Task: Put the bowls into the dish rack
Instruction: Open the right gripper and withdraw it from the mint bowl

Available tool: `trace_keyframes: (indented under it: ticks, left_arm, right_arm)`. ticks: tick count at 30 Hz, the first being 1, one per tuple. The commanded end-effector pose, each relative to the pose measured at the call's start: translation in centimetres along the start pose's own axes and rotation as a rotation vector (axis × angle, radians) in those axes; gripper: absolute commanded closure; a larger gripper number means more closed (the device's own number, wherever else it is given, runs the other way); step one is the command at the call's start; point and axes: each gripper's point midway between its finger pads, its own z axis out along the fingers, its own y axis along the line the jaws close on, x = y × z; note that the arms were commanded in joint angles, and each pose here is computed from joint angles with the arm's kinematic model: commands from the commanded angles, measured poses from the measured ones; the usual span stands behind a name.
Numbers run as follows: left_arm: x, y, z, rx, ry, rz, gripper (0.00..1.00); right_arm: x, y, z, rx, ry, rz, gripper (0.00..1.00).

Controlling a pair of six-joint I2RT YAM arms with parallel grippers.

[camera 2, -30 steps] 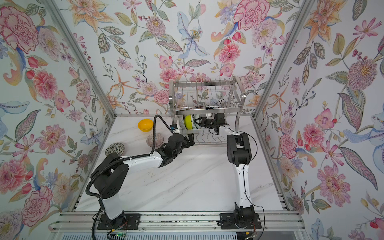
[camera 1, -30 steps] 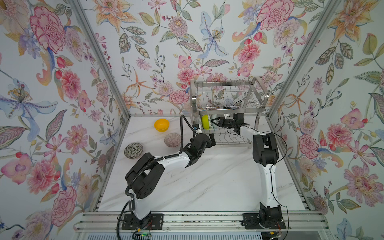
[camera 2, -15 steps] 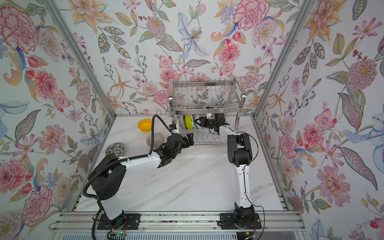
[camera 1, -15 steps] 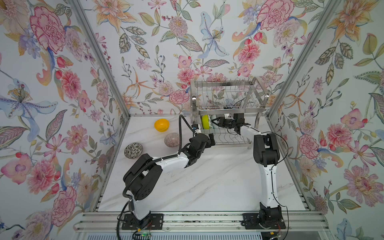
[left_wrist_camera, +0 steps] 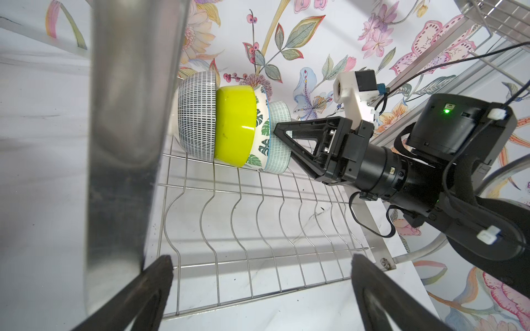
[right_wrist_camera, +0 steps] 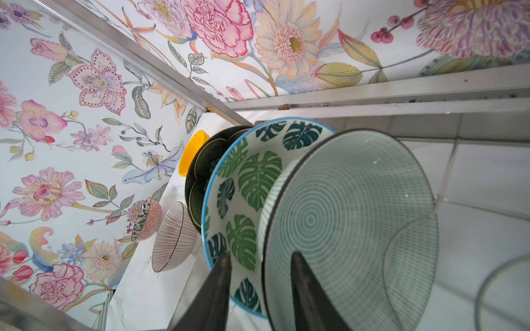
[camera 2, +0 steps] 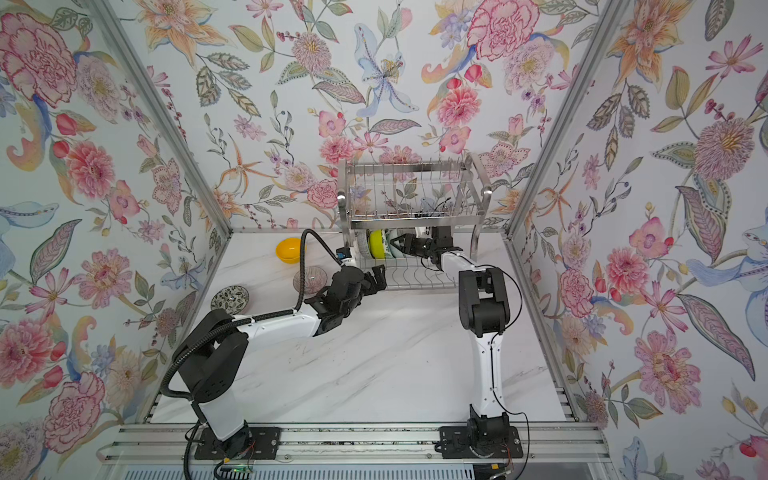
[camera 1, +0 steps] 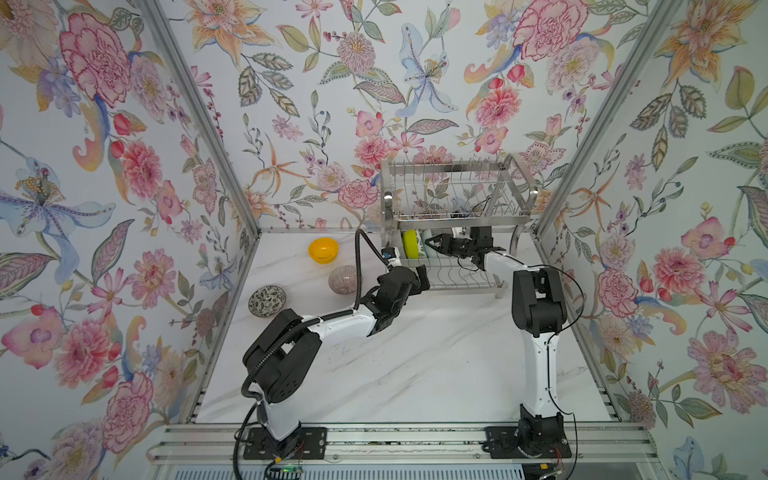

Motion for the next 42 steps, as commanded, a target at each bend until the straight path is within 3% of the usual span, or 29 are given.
trace_keyframes:
  ticks: [1, 9, 29, 37, 42]
  left_arm:
    - [-0.4, 0.3, -1.1, -0.017, -0.007, -0.004, 0.01]
    - [-0.5, 0.5, -2.2, -0.023, -0.014, -0.002, 0.01]
    - [-0.5, 2.0, -5.4, -0.055, -0.032, 0.004, 0.01]
    - [-1.6, 2.9, -7.4, -0.075, -0.055, 0.023, 0.01]
    - [-1.9, 3.9, -8.5, -0.104, -0.052, 0.059, 0.01]
  right_arm:
    - [-2.0, 1.9, -1.7, -0.001, -0.054, -0.054, 0.59]
    - [-2.0, 2.2, -3.7, 0.020, -0.103, -0.042, 0.43]
    - [0.5, 3.0, -8.9, 0.092, -0.202, -0.014, 0.22]
    - [2.2, 4.7, -10.4, 0.103, -0.220, -0.006, 0.02]
    - [3.3, 6.2, -11.6, 0.116, -0.238, -0.013, 0.01]
